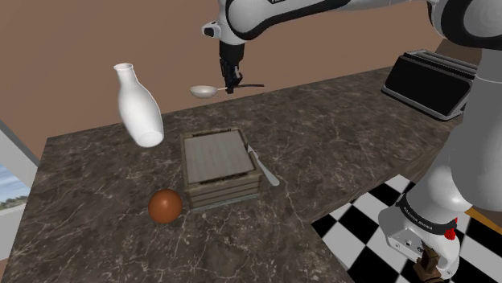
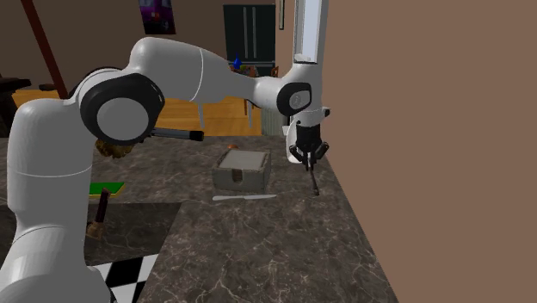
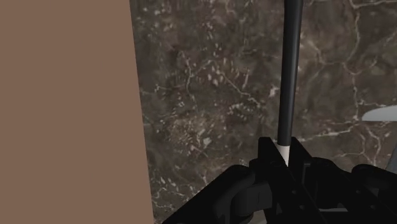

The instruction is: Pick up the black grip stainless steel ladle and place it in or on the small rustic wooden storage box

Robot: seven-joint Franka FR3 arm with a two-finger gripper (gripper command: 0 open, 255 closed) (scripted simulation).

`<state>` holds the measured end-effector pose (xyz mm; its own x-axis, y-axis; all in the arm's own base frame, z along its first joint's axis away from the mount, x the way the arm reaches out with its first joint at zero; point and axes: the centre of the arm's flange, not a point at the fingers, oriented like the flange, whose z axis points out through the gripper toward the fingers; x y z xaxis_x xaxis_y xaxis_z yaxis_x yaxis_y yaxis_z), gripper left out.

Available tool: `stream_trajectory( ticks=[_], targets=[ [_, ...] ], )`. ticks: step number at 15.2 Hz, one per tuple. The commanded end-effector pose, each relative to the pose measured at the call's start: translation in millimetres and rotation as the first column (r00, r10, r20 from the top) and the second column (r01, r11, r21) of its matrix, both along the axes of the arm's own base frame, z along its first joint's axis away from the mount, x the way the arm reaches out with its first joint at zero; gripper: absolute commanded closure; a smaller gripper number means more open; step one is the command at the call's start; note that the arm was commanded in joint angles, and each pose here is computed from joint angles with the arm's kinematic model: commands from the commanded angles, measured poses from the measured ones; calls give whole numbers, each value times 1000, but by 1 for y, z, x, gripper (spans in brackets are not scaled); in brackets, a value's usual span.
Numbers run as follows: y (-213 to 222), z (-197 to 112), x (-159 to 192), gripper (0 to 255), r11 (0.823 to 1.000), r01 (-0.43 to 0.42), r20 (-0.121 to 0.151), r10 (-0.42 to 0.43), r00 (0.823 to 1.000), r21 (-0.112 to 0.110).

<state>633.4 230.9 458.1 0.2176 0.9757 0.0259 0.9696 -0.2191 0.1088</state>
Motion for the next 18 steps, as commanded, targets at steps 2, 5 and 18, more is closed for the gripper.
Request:
stream_trajectory(
  ticks=[2,5,18],
  targets=[
    [1,17,0,255,1000,0,0,0,1000,0],
    [1,32,0,255,1000,0,0,0,1000,0],
    [80,56,-88,255,1000,0,0,0,1000,0]
  ],
)
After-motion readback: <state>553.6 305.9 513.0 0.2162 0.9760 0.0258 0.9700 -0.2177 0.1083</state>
